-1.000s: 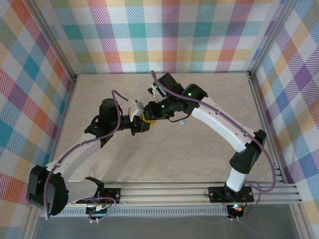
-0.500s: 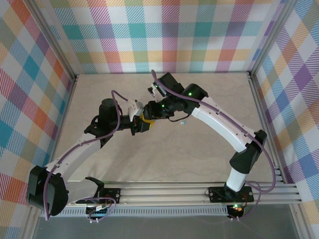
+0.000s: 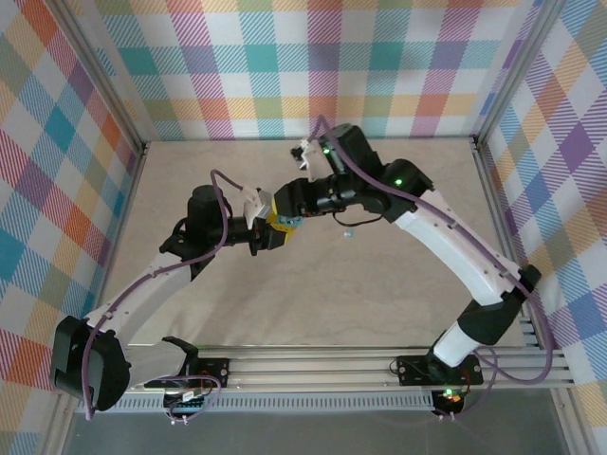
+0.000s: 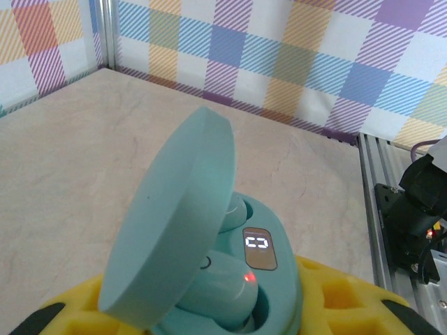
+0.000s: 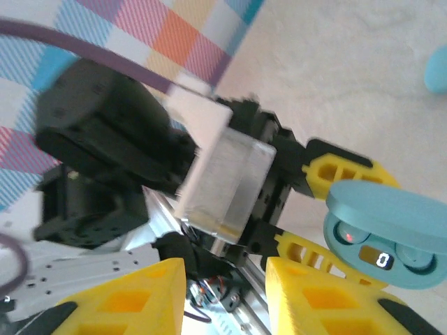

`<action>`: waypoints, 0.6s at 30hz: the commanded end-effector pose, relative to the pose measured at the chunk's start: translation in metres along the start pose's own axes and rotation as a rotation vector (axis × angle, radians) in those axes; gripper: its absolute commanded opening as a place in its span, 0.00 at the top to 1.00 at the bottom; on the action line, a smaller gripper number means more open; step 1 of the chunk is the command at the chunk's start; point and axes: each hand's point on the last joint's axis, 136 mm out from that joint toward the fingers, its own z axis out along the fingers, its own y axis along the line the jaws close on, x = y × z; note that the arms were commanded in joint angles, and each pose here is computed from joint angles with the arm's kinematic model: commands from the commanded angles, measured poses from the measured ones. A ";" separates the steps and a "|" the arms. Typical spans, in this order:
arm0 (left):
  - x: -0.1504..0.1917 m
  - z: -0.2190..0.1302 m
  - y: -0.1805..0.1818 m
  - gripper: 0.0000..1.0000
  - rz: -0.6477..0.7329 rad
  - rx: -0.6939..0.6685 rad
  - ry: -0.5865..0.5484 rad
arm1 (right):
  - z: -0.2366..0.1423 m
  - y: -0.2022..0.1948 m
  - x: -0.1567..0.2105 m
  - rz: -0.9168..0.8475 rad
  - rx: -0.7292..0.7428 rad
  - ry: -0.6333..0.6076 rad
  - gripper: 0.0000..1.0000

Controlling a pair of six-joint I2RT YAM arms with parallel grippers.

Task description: Insert the wireless bluetooth earbuds into the charging case

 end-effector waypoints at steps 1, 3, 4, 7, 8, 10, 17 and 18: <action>-0.011 0.000 -0.008 1.00 0.032 0.026 -0.011 | -0.023 0.009 -0.016 0.010 -0.082 -0.071 0.64; -0.010 -0.001 -0.010 1.00 0.029 0.033 -0.011 | -0.029 0.006 -0.024 0.044 -0.115 -0.091 0.64; -0.011 0.000 -0.011 1.00 0.025 0.038 -0.014 | -0.028 0.002 -0.027 0.063 -0.122 -0.092 0.64; -0.013 0.001 -0.014 1.00 0.024 0.048 -0.021 | -0.018 -0.016 -0.031 0.076 -0.060 -0.075 0.65; -0.013 0.002 -0.016 1.00 0.025 0.051 -0.021 | -0.013 -0.022 -0.031 0.077 -0.040 -0.062 0.65; -0.016 0.002 -0.019 1.00 0.034 0.052 -0.026 | 0.000 -0.031 -0.028 0.090 -0.018 -0.020 0.65; -0.023 -0.003 -0.025 1.00 0.043 0.051 -0.046 | 0.022 -0.060 -0.005 0.139 0.053 0.076 0.68; -0.024 -0.003 -0.025 1.00 0.043 0.048 -0.051 | 0.021 -0.062 -0.001 0.145 0.057 0.081 0.69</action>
